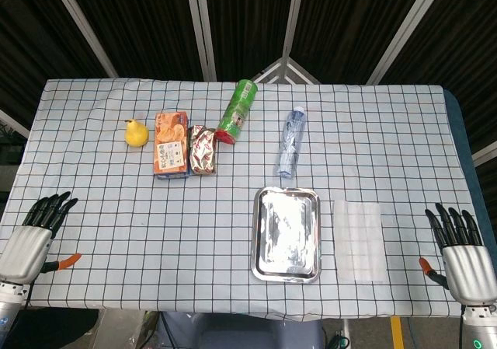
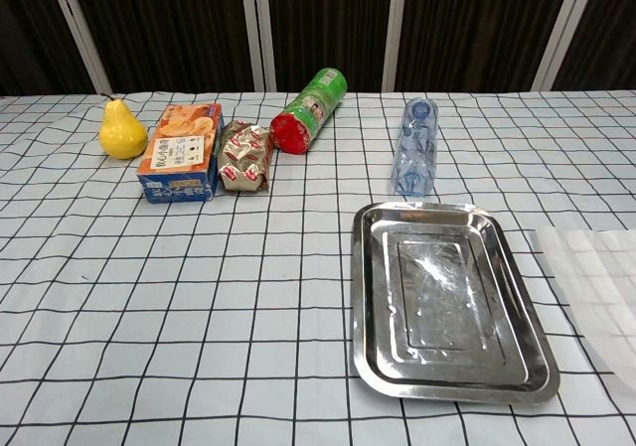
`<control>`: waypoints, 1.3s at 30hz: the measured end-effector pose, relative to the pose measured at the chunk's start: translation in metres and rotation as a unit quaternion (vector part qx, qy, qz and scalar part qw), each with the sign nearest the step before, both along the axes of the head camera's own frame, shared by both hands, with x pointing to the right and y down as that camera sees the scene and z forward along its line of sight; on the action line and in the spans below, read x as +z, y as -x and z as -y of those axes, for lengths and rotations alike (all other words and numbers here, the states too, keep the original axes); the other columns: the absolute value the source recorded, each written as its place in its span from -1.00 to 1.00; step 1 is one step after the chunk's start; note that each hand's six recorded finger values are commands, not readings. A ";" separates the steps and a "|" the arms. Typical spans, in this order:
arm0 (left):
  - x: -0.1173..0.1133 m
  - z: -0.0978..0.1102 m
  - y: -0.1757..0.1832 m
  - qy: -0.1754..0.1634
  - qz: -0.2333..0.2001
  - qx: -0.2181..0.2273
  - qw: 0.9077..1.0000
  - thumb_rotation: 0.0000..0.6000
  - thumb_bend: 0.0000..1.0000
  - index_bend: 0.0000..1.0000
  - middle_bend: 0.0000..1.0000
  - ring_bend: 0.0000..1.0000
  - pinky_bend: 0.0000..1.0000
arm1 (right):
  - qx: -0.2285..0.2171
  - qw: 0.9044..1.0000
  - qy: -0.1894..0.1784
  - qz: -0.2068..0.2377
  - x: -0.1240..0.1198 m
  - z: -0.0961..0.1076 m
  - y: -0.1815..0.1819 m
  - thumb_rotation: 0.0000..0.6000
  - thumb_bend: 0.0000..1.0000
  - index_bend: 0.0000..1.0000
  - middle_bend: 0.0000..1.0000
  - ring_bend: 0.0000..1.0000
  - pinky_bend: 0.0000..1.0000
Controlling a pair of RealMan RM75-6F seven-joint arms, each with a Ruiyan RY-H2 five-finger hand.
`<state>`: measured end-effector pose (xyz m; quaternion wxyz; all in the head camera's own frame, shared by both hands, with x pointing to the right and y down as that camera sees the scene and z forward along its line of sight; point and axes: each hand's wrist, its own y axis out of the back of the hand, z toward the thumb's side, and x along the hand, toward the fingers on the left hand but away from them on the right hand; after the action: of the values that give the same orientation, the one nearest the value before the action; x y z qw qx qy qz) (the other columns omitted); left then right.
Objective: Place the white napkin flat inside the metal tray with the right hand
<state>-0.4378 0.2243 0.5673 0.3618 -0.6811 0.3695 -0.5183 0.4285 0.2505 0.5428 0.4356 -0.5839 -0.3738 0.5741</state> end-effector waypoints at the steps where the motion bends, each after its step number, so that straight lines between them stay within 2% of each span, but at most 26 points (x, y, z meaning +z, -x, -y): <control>1: 0.000 0.000 0.000 0.000 0.000 0.000 1.000 1.00 -1.00 -1.00 -1.00 -1.00 -1.00 | 0.000 1.000 0.000 0.000 0.000 0.000 0.000 1.00 -0.41 -1.00 -1.00 -1.00 -1.00; 12: 0.000 0.000 0.000 0.001 -0.001 0.000 1.000 1.00 -1.00 -1.00 -1.00 -1.00 -1.00 | -0.008 1.000 0.006 0.004 0.002 -0.003 0.004 1.00 -0.41 -1.00 -1.00 -1.00 -1.00; 18: 0.002 0.000 0.000 0.004 -0.001 0.000 1.000 1.00 -1.00 -1.00 -1.00 -1.00 -1.00 | -0.054 0.998 0.030 0.022 0.009 -0.014 0.024 1.00 -0.41 -0.94 -1.00 -1.00 -1.00; 22: 0.002 0.000 -0.001 0.004 0.000 0.001 1.000 1.00 -1.00 -1.00 -1.00 -1.00 -1.00 | -0.082 0.994 0.060 0.026 0.022 -0.024 0.042 1.00 -0.41 -0.64 -1.00 -1.00 -1.00; 25: 0.001 0.000 0.000 0.004 0.000 0.000 1.000 1.00 -1.00 -1.00 -1.00 -1.00 -1.00 | -0.094 0.992 0.080 0.029 0.032 -0.031 0.054 1.00 -0.41 -0.53 -0.96 -1.00 -1.00; 31: 0.001 0.000 0.000 0.003 0.000 0.000 1.000 1.00 -1.00 -1.00 -1.00 -1.00 -1.00 | -0.113 0.988 0.106 0.016 0.056 -0.038 0.073 1.00 -0.41 -0.50 -0.93 -1.00 -1.00; 39: 0.001 0.000 -0.001 0.004 0.001 0.000 1.000 1.00 -1.00 -1.00 -1.00 -1.00 -1.00 | -0.104 0.986 0.126 -0.012 0.080 -0.040 0.068 1.00 -0.41 -0.50 -0.93 -1.00 -1.00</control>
<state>-0.4372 0.2246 0.5684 0.3592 -0.6821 0.3673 -0.5204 0.3608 0.2906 0.6228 0.4209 -0.6628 -0.2303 0.5750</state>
